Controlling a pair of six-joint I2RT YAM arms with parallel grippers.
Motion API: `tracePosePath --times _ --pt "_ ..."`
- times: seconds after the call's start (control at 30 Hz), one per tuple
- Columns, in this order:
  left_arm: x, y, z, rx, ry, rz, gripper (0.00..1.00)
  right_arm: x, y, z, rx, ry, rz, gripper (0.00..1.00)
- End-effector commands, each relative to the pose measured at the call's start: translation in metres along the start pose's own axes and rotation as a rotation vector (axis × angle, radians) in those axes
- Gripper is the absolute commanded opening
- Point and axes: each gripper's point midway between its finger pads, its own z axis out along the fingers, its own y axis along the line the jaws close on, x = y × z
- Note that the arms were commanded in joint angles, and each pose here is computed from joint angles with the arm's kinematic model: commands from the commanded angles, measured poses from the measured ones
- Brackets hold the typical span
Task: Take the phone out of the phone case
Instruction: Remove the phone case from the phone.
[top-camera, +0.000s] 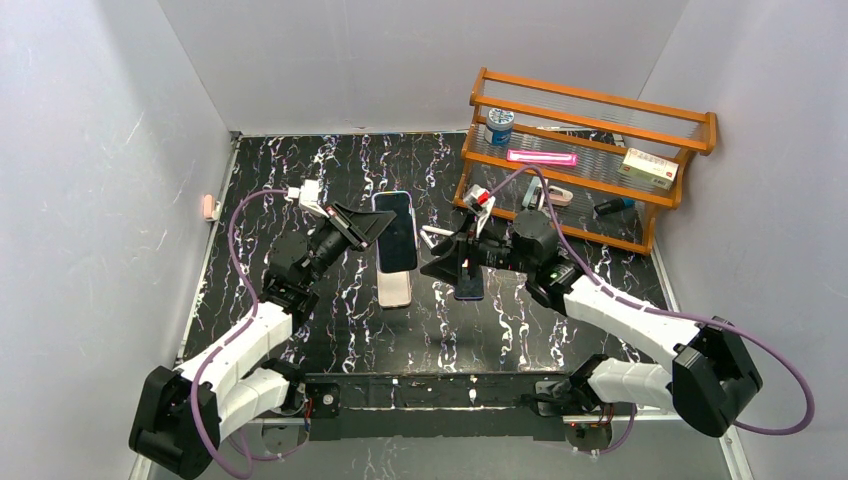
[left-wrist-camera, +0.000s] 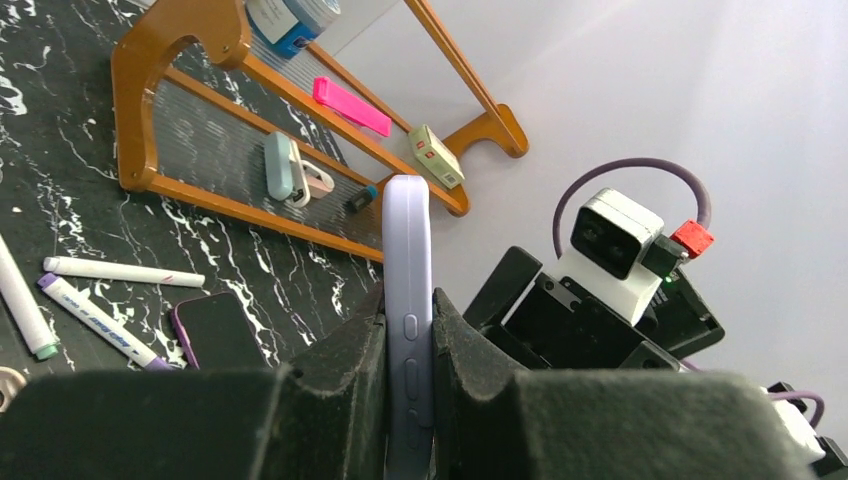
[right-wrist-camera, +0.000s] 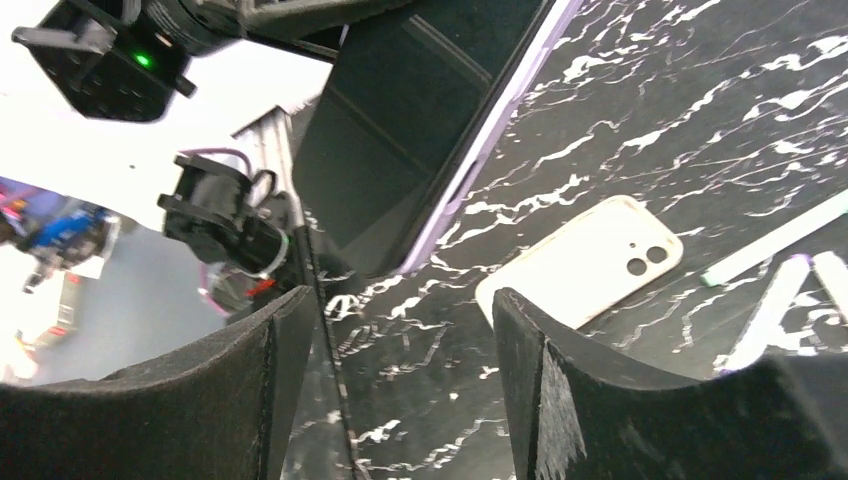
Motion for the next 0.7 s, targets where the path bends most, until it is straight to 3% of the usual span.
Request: tracePosePath --times 0.0,0.27,0.67 --pt "-0.025 -0.025 -0.002 0.060 -0.106 0.052 0.00 -0.024 0.021 -0.003 -0.059 -0.104 0.177 0.73" --pt "-0.027 -0.031 -0.007 0.076 -0.122 0.031 0.00 -0.029 0.039 0.004 -0.196 -0.142 0.395 0.66" --pt "-0.026 -0.033 -0.009 0.092 -0.124 0.005 0.00 -0.032 0.047 0.008 -0.281 -0.148 0.453 0.54"
